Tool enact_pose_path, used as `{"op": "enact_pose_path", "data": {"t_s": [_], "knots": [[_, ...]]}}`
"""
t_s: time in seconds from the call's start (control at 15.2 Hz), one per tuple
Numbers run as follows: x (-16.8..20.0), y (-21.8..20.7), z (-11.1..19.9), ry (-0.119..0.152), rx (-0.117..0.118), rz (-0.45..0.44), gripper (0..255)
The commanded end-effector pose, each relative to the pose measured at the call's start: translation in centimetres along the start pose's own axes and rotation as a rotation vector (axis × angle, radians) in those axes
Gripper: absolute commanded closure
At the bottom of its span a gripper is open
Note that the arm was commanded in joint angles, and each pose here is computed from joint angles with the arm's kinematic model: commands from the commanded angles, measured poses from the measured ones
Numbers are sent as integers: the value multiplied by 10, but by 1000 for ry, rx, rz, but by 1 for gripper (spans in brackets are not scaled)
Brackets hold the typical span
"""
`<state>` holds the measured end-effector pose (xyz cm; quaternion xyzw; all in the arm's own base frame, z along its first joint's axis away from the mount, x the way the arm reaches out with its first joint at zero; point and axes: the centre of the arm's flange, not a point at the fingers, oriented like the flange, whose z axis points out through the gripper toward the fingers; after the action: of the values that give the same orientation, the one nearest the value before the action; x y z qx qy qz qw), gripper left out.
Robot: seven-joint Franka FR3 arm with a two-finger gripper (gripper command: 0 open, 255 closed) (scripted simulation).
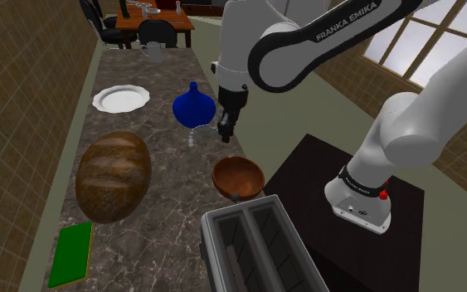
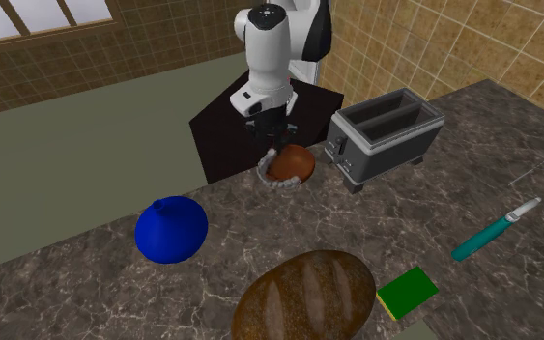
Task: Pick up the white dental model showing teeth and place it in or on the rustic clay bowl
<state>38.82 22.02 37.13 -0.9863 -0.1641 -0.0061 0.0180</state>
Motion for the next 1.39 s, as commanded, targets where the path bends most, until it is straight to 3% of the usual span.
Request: {"op": "enact_pose_path", "data": {"t_s": [0.0, 0.53, 1.32], "knots": [[-26, -4, -1, 0, 0, 1, 255], [-124, -28, -11, 0, 0, 1, 255], [-125, -26, 52, 0, 0, 1, 255]]}}
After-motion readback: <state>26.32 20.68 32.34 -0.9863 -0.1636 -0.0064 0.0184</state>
